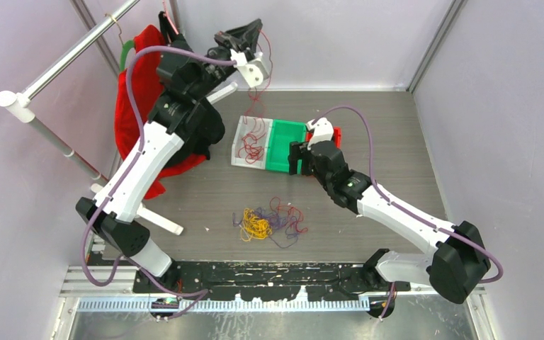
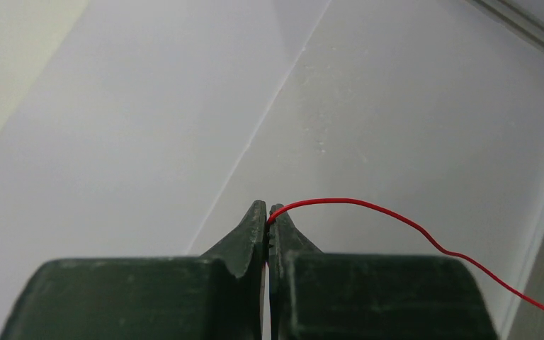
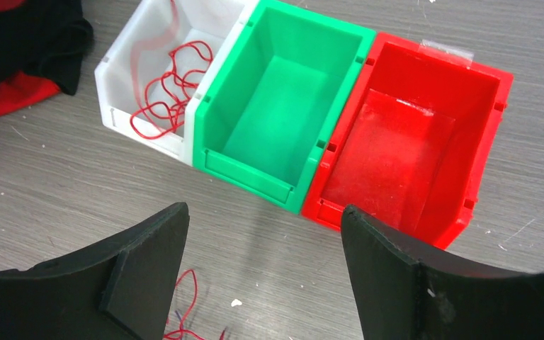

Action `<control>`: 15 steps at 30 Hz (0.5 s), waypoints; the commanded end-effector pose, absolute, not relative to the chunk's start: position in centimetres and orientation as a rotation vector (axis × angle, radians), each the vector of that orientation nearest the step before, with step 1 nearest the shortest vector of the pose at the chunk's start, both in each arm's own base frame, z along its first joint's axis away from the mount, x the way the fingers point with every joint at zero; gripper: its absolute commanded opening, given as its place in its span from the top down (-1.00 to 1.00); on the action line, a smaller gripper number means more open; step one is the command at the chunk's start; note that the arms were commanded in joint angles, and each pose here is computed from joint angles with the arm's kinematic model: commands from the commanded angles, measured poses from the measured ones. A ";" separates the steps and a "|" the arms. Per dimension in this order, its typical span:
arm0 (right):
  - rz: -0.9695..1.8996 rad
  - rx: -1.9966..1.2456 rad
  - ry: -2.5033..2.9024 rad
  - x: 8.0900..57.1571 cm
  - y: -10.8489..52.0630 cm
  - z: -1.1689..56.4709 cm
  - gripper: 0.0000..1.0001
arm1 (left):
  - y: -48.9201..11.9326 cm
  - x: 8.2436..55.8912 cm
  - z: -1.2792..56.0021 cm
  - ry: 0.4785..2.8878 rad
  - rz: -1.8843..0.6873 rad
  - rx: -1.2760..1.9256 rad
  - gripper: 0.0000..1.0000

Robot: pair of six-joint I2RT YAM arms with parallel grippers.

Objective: Untangle the cables
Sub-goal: Place the cable in the bin.

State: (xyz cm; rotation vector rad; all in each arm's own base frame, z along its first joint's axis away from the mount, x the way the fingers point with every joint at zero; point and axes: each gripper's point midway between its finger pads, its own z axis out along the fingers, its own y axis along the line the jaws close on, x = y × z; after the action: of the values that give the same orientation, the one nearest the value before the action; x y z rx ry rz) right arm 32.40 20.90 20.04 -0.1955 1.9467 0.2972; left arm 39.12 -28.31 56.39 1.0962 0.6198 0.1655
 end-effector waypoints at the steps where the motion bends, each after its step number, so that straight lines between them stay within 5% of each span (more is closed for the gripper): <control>1: 0.347 -0.146 1.890 32.6 20.8 21.9 -0.66 | -26.1 38.0 63.7 0.477 0.271 0.952 1.00; 15: 0.366 -0.132 1.895 32.3 20.5 21.8 -0.61 | -25.9 40.7 61.2 0.526 0.287 0.959 1.00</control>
State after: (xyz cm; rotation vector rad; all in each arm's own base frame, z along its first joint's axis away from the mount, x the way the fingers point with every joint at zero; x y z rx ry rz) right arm 32.25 20.48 19.74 -0.1699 1.9576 0.3194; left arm 41.00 -26.89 59.52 1.0119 0.5700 0.2422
